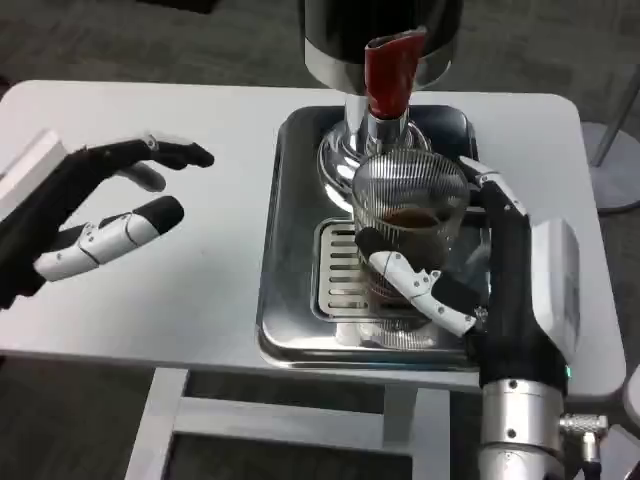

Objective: Grasp the cup under the faucet to collect the drink, then remove the cup.

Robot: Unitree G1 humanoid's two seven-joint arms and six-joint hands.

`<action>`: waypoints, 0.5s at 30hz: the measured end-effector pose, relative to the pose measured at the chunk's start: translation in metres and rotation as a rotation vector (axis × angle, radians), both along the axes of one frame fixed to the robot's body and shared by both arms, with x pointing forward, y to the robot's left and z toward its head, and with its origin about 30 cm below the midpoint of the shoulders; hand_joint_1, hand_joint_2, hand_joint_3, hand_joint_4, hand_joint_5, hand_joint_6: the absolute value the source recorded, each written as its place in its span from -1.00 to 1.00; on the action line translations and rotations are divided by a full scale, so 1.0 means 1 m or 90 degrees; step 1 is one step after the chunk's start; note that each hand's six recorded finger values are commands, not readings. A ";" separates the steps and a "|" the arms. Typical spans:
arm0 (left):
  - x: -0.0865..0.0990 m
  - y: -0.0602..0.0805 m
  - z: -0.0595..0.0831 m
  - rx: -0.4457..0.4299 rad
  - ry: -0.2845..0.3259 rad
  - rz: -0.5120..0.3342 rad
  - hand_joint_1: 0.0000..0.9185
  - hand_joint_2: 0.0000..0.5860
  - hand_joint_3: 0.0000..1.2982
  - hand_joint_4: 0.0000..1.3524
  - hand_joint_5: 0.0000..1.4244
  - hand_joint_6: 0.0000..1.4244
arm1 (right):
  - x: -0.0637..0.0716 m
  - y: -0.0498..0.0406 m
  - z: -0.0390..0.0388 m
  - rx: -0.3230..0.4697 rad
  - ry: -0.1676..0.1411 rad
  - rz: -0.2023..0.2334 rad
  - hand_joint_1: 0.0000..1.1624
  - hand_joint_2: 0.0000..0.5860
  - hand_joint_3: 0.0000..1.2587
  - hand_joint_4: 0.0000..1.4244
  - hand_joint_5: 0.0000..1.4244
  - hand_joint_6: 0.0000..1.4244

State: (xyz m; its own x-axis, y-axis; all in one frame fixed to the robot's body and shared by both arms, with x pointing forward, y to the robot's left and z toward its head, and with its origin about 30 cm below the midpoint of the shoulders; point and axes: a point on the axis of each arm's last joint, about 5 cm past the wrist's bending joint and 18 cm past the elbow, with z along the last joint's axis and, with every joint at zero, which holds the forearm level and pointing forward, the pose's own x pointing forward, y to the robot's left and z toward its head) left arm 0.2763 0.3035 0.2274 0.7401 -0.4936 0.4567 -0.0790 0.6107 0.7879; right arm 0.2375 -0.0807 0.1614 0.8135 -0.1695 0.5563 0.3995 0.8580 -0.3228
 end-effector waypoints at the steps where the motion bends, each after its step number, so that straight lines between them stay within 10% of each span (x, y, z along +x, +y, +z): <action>1: 0.000 0.000 0.000 0.000 0.000 0.000 -1.00 -0.56 -0.38 -0.54 -0.56 -0.33 | -0.001 -0.0008 0.0000 0.000 0.002 -0.001 0.20 -0.08 -0.01 0.04 0.26 0.70; 15: 0.001 -0.002 0.008 -0.009 -0.017 -0.024 -1.00 -0.57 -0.39 -0.55 -0.56 -0.33 | -0.012 -0.0124 -0.0003 0.004 -0.002 -0.024 0.20 -0.08 0.03 0.09 0.30 0.74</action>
